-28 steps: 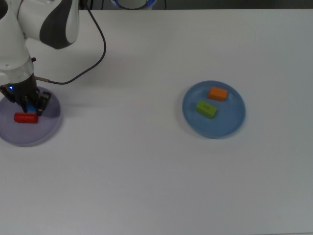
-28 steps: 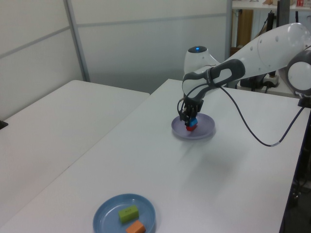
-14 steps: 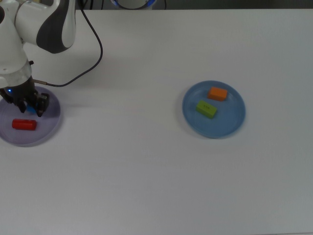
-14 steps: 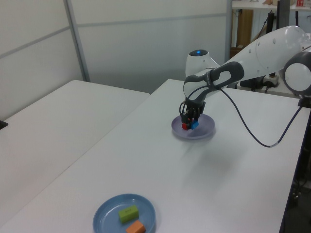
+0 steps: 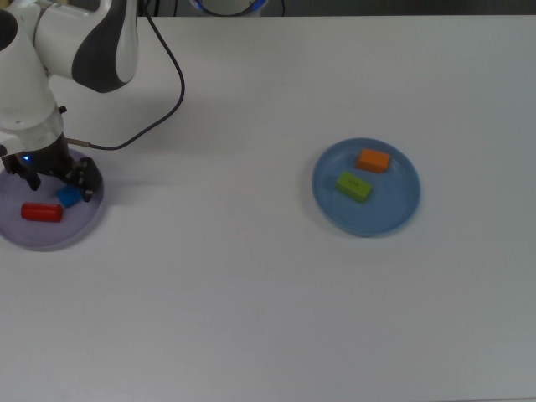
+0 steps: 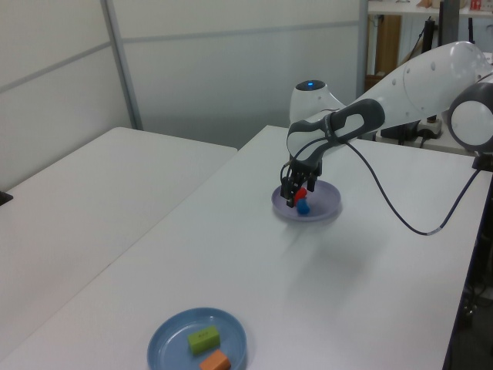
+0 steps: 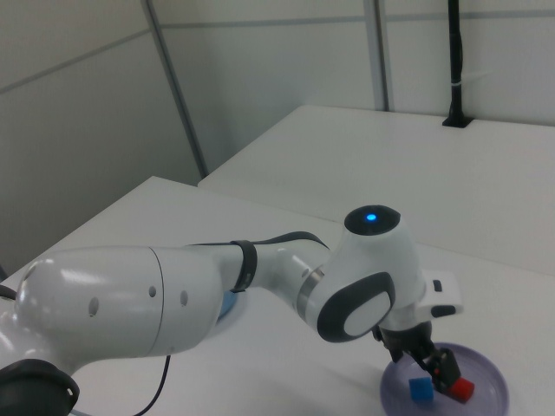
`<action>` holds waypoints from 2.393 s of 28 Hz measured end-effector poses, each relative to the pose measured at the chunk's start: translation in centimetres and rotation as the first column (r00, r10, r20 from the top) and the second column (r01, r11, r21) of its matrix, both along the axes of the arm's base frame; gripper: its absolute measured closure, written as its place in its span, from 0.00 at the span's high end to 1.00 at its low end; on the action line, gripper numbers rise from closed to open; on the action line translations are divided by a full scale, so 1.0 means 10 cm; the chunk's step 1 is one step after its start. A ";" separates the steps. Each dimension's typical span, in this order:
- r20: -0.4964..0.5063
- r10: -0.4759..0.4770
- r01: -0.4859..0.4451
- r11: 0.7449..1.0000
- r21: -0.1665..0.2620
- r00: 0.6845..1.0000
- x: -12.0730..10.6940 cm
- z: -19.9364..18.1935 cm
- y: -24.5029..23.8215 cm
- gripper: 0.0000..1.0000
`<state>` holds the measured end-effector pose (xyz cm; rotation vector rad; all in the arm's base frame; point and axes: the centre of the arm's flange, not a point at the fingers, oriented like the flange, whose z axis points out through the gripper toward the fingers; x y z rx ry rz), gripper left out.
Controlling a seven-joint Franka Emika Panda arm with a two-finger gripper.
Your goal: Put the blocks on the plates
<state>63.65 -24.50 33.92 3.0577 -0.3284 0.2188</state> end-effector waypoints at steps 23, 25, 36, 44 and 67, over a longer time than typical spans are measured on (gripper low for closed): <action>-0.093 0.057 -0.061 0.997 -0.045 0.994 -0.13 1.71 2.79 1.00; -0.090 0.063 -0.068 0.997 -0.047 0.994 -0.20 1.90 2.85 1.00; -0.061 0.067 -0.070 0.996 -0.052 0.996 -0.52 2.51 2.93 1.00; -0.058 0.076 -0.079 0.995 -0.055 0.995 -0.54 2.57 2.88 1.00; -0.123 0.165 -0.155 0.984 0.090 0.979 -0.64 2.72 2.53 1.00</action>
